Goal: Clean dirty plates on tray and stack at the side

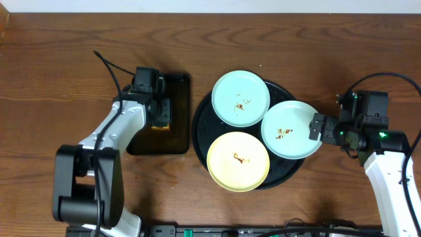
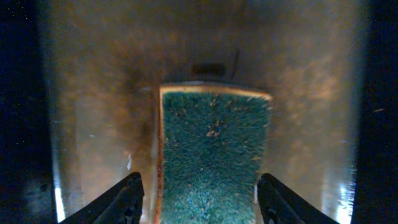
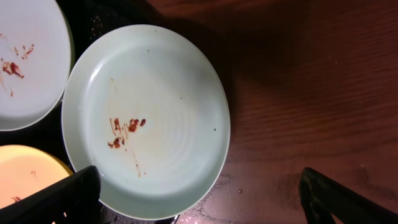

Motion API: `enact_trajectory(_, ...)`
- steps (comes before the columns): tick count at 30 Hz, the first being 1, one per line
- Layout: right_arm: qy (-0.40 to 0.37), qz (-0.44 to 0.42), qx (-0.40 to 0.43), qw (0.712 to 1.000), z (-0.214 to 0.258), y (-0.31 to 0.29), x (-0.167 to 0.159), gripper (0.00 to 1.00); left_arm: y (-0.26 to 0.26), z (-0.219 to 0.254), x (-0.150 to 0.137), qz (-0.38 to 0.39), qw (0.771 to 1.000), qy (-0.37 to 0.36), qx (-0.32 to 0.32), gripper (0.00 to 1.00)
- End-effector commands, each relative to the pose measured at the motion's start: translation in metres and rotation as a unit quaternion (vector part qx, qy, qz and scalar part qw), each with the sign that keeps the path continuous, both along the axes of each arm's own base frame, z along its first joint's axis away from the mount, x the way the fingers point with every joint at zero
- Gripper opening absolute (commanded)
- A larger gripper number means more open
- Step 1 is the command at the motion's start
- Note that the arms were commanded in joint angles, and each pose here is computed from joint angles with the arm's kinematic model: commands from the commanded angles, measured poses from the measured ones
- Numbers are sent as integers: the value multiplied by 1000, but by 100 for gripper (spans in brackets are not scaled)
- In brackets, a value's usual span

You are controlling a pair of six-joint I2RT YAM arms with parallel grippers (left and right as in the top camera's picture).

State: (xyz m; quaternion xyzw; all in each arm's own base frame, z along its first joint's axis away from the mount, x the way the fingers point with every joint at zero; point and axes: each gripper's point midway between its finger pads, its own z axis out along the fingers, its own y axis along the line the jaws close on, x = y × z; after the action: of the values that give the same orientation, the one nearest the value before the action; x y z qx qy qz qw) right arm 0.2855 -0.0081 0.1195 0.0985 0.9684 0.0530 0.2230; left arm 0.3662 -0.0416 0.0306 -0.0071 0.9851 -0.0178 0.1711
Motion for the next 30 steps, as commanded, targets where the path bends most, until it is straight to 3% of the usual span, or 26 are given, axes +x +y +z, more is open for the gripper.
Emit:
enact_trajectory(1, -11, -9, 5, 1000, 8, -2, 4, 99, 1, 18, 10, 4, 1000, -26, 3, 60)
enact_trajectory(30, -10, -9, 5, 1000, 8, -2, 4, 99, -9, -18, -4, -2, 1000, 29, 6, 59)
